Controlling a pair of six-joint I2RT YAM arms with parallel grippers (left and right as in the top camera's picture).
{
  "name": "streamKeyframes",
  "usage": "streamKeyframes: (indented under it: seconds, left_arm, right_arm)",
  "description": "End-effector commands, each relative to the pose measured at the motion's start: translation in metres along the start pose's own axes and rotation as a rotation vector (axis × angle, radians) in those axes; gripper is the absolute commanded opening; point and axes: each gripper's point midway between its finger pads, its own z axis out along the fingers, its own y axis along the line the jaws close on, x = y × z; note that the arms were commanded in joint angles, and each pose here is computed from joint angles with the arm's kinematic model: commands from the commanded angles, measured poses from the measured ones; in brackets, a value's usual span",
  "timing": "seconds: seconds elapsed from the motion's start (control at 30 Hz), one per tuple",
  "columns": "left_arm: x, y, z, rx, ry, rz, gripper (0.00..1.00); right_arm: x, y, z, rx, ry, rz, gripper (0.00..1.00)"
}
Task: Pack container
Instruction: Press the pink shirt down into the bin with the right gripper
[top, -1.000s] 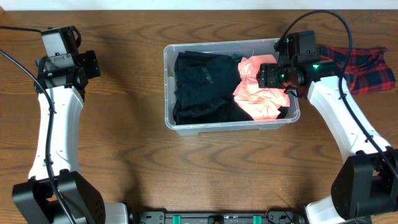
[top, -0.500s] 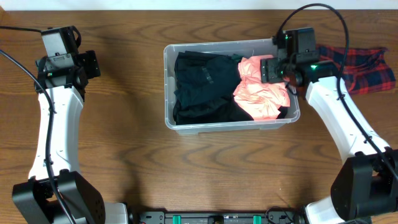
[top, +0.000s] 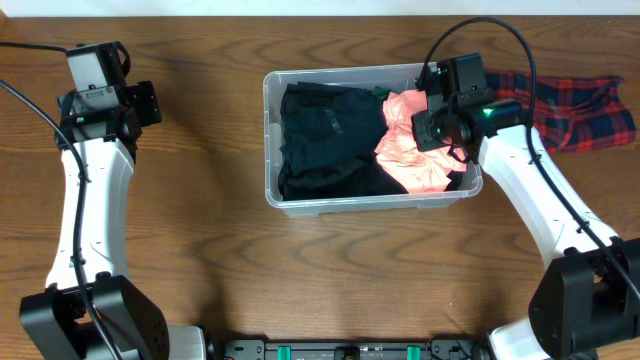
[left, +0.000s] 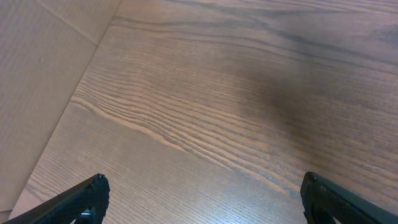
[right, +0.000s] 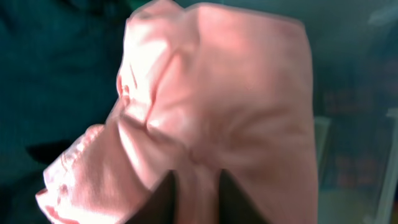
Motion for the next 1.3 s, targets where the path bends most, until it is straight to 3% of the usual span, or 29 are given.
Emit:
streamKeyframes:
  seconds: [0.0,0.27,0.63,0.77,1.03,1.27]
  left_arm:
    - [0.002,0.003,0.001,-0.013,0.008,-0.009,0.98]
    - [0.002,0.003,0.001,-0.013,0.007,-0.009,0.98]
    - [0.002,0.003,0.001,-0.013,0.007,-0.009,0.98]
    - [0.002,0.003,0.001,-0.013,0.008,-0.009,0.98]
    - [0.002,0.003,0.001,-0.013,0.008,-0.009,0.98]
    - [0.002,0.003,0.001,-0.013,0.008,-0.009,0.98]
  right_arm:
    - [0.005,0.003,-0.007,-0.004,0.012,-0.007,0.1]
    - [0.037,0.001,0.007,-0.001,0.097,0.001,0.09]
    - [0.076,-0.011,0.059,0.054,0.043,-0.001,0.09]
    - [0.059,-0.01,0.046,0.053,0.011,0.0,0.08]
    - [-0.019,-0.003,-0.032,0.037,-0.19,-0.009,0.09]
    - [-0.038,0.003,-0.047,0.007,-0.266,-0.015,0.08]
